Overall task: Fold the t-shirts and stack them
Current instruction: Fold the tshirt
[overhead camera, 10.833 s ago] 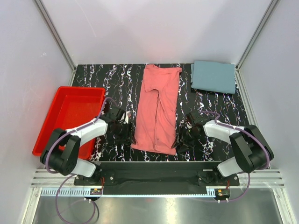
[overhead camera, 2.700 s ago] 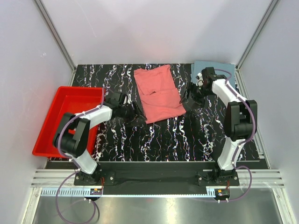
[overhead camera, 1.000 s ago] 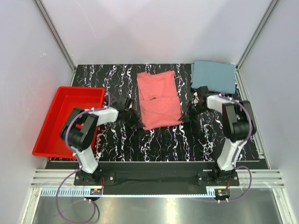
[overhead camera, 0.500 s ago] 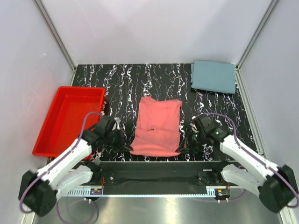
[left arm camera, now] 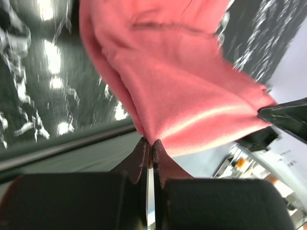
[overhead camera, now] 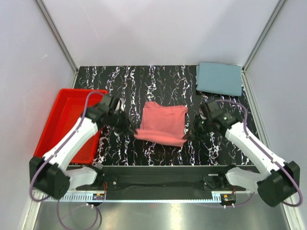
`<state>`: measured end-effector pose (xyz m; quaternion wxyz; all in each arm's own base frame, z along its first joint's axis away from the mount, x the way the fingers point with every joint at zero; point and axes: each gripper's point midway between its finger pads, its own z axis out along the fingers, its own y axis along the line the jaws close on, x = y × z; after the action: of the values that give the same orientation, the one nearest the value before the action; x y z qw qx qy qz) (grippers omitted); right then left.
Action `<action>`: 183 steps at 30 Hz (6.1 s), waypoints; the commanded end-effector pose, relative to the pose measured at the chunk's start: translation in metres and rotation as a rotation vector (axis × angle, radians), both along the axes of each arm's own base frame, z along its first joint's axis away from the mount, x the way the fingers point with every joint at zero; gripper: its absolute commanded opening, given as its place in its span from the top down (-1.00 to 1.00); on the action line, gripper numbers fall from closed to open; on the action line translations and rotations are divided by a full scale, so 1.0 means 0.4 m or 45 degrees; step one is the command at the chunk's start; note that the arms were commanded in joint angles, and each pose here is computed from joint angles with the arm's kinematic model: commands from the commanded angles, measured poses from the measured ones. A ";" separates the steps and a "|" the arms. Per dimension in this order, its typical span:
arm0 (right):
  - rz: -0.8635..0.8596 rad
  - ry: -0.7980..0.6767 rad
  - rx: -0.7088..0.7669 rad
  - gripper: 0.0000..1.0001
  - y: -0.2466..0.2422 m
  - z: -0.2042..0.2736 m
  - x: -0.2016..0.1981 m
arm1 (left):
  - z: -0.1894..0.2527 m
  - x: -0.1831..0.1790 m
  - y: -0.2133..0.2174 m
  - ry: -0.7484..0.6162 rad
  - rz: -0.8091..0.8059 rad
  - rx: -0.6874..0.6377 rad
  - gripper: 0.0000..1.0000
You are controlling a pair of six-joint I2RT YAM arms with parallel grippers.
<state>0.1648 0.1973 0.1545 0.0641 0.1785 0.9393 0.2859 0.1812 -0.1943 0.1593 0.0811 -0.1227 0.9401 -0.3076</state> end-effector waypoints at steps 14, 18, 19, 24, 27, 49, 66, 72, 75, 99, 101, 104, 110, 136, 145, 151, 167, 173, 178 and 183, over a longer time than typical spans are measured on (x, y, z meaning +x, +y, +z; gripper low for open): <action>0.081 -0.108 -0.072 1.00 -0.056 -0.014 0.333 | 0.065 0.398 -0.068 -0.150 -0.082 -0.055 0.94; 0.090 -0.092 -0.045 0.97 -0.065 -0.059 0.420 | 0.019 0.489 -0.067 -0.144 -0.053 -0.047 0.88; 0.067 -0.137 -0.039 0.94 -0.079 -0.050 0.467 | 0.006 0.508 -0.066 -0.143 -0.050 -0.051 0.83; 0.026 -0.093 -0.055 0.49 -0.139 -0.185 0.636 | -0.070 0.669 -0.077 -0.170 -0.035 -0.023 0.28; 0.019 -0.134 -0.112 0.02 -0.183 -0.187 0.729 | -0.038 0.781 -0.057 -0.287 -0.004 0.084 0.14; 0.148 -0.253 -0.111 -0.39 -0.180 -0.150 0.686 | -0.082 0.738 -0.123 -0.684 -0.281 0.087 -0.12; 0.129 -0.153 -0.089 -0.06 -0.161 -0.217 0.702 | -0.204 0.748 -0.182 -0.550 -0.251 0.106 -0.06; 0.146 -0.144 -0.075 0.10 -0.144 -0.228 0.717 | -0.211 0.749 -0.194 -0.520 -0.230 0.080 0.38; 0.142 -0.145 -0.069 0.56 -0.137 -0.227 0.726 | -0.194 0.751 -0.192 -0.530 -0.222 0.079 0.87; 0.099 -0.200 -0.048 1.00 -0.068 -0.104 0.757 | -0.047 0.670 -0.064 -0.493 -0.049 0.170 0.99; 0.117 -0.185 -0.053 0.99 -0.066 -0.136 0.786 | -0.083 0.699 -0.052 -0.474 -0.035 0.182 0.99; 0.106 -0.191 -0.083 0.97 -0.071 -0.187 0.827 | -0.123 0.759 -0.036 -0.489 -0.017 0.209 0.87; 0.099 -0.229 -0.061 0.78 -0.063 -0.208 0.888 | -0.157 0.867 -0.014 -0.532 -0.022 0.313 0.84; 0.160 -0.285 0.103 1.00 0.104 -0.184 0.834 | -0.191 0.754 -0.029 -0.471 0.037 0.001 0.30; 0.183 -0.379 -0.069 0.96 0.012 -0.249 0.937 | -0.295 0.790 0.068 -0.349 0.067 0.266 0.31; 0.199 -0.501 -0.144 0.40 -0.022 -0.088 0.934 | -0.244 0.723 0.095 -0.364 0.076 0.315 0.19; 0.391 -0.582 -0.081 -0.99 -0.023 -0.142 0.824 | 0.044 0.411 0.077 -0.529 0.025 0.180 0.19; 0.424 -0.582 0.023 -0.93 -0.019 -0.178 0.813 | 0.014 0.270 0.081 -0.465 -0.009 0.152 0.19; 0.471 -0.509 0.099 -0.80 -0.005 -0.244 0.784 | 0.012 0.223 0.099 -0.455 -0.024 0.170 0.18; 0.458 -0.431 0.103 -0.71 0.001 -0.318 0.762 | 0.024 0.210 0.103 -0.464 -0.024 0.169 0.17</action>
<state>0.4748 0.1899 0.0421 0.1712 -0.0305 0.9240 0.3405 0.2672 -0.1508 0.1562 0.2398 -0.0587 0.9368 -0.2480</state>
